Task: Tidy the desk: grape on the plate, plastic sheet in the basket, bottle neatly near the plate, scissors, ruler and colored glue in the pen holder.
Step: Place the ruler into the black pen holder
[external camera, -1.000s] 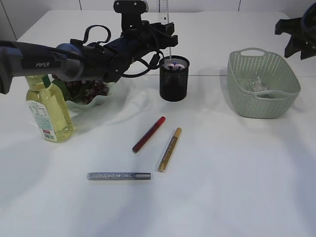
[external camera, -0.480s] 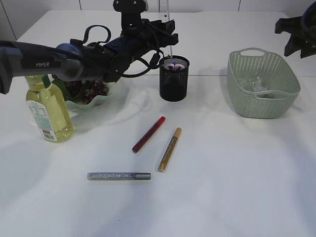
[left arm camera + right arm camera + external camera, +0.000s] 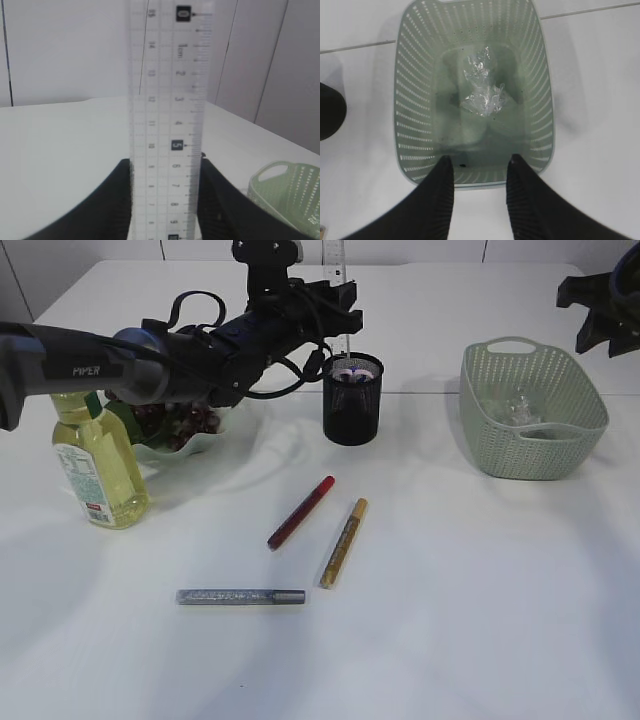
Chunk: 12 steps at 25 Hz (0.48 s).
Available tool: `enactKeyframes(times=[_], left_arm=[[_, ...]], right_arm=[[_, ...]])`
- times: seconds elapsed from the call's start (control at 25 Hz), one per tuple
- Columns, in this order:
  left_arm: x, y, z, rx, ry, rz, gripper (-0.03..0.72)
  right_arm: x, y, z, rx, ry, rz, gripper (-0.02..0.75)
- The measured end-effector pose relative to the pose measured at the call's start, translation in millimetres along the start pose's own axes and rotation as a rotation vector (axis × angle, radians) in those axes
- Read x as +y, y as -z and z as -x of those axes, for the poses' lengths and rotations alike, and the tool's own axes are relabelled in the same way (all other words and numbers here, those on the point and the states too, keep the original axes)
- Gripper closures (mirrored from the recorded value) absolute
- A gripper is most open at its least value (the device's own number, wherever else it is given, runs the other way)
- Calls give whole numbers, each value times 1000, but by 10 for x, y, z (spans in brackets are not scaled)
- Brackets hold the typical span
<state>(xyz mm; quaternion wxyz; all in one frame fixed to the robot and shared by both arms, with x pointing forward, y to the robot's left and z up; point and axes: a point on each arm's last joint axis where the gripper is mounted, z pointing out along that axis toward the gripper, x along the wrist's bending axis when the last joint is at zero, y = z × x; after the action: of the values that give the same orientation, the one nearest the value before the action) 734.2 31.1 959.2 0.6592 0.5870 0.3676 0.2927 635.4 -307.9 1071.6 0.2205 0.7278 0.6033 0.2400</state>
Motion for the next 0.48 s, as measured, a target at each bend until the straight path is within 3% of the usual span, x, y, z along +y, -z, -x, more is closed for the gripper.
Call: enactKeyframes(times=[0.48], left_arm=[[0,0,6,-7,-2,0,370]], right_arm=[[1,0,0,0,0,2,442]])
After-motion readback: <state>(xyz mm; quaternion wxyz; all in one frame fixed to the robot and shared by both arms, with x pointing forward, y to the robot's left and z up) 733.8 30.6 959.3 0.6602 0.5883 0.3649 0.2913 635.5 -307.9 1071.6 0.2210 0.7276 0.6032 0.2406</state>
